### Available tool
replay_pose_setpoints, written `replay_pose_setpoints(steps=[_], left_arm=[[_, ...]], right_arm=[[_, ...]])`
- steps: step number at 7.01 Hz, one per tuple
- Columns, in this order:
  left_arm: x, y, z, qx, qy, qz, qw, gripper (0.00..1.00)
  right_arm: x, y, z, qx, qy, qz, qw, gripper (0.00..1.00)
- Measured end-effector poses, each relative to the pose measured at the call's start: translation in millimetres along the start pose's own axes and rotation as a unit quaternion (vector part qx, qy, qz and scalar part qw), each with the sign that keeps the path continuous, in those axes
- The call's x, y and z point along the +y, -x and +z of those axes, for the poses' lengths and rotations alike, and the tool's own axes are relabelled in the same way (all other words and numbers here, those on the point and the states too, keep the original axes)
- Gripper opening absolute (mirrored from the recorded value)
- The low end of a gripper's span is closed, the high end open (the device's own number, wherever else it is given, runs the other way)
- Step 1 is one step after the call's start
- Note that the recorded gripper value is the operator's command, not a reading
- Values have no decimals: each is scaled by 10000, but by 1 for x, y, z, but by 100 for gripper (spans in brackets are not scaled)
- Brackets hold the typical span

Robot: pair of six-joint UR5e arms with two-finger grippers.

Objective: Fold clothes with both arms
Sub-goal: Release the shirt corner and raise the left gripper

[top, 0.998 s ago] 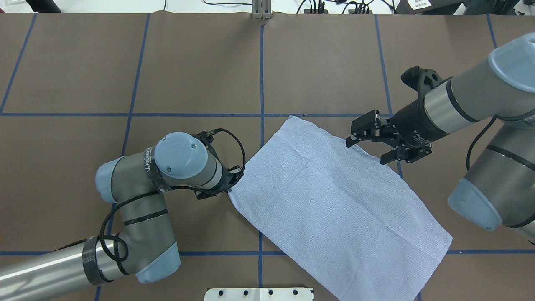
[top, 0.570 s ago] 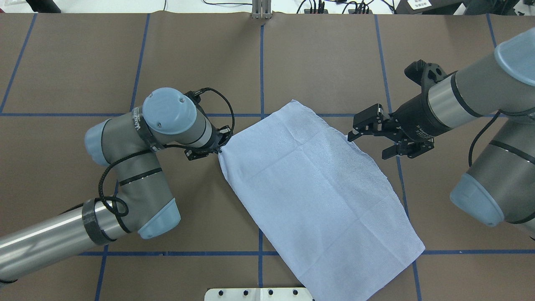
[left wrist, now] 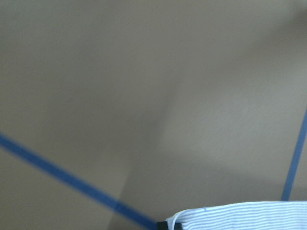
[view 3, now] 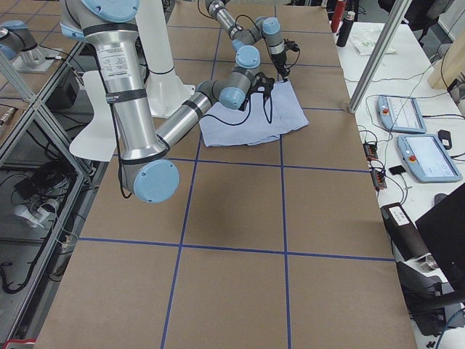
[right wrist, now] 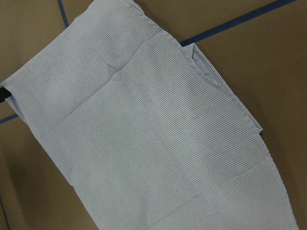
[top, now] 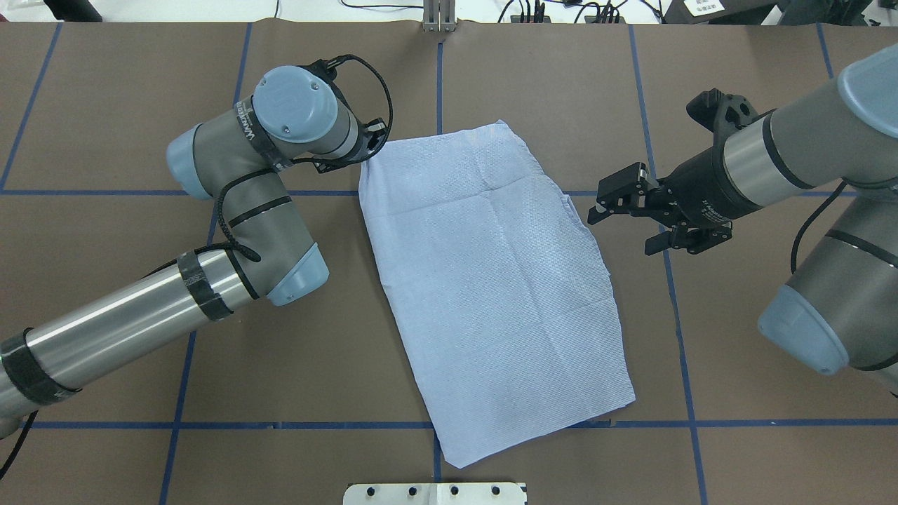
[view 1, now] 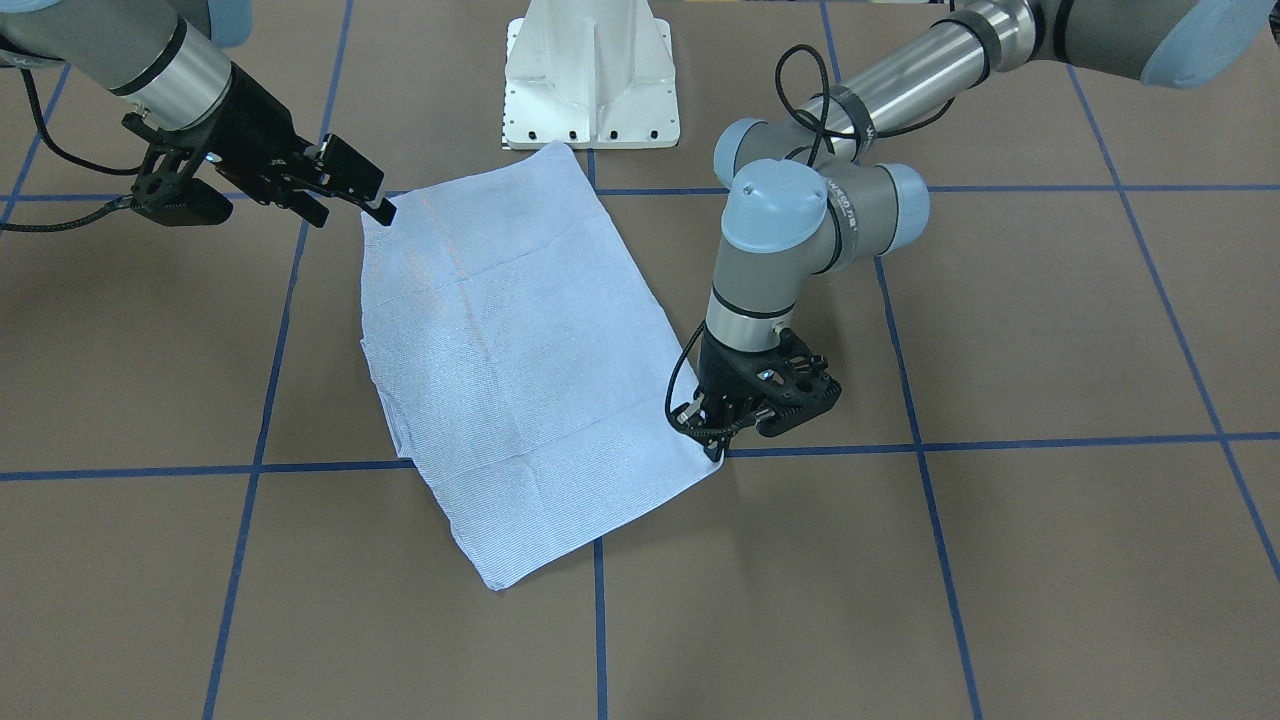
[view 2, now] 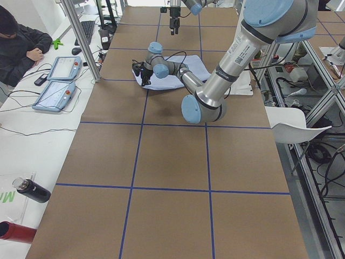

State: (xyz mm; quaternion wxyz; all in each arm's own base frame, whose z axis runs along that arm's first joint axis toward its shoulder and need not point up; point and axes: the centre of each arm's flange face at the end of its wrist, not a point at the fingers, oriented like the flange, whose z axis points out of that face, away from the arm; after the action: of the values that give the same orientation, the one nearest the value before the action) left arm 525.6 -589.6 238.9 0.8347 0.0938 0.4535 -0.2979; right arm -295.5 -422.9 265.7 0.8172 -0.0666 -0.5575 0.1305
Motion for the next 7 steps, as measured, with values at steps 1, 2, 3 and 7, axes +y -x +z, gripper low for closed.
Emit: replay_pose_setpoints(steps=[1,2,3,7], left_arm=[[-8,-10,10,340,-255,30,9991,0],[-15,-20,14,726,-518,40,9960,0],[-21,-28,18,1039,-750,29,9918,0],[-31,-23,37,1678,-1109,-11,9796,100]], right_arm=[[-1,0,0,-2,-27,-2,10000,100],[-1,-1,0,3,-37,0,10000,100],[-1,-2,0,8,-40,6,10000,100],[-1,-2,0,11,-41,9,10000,100]])
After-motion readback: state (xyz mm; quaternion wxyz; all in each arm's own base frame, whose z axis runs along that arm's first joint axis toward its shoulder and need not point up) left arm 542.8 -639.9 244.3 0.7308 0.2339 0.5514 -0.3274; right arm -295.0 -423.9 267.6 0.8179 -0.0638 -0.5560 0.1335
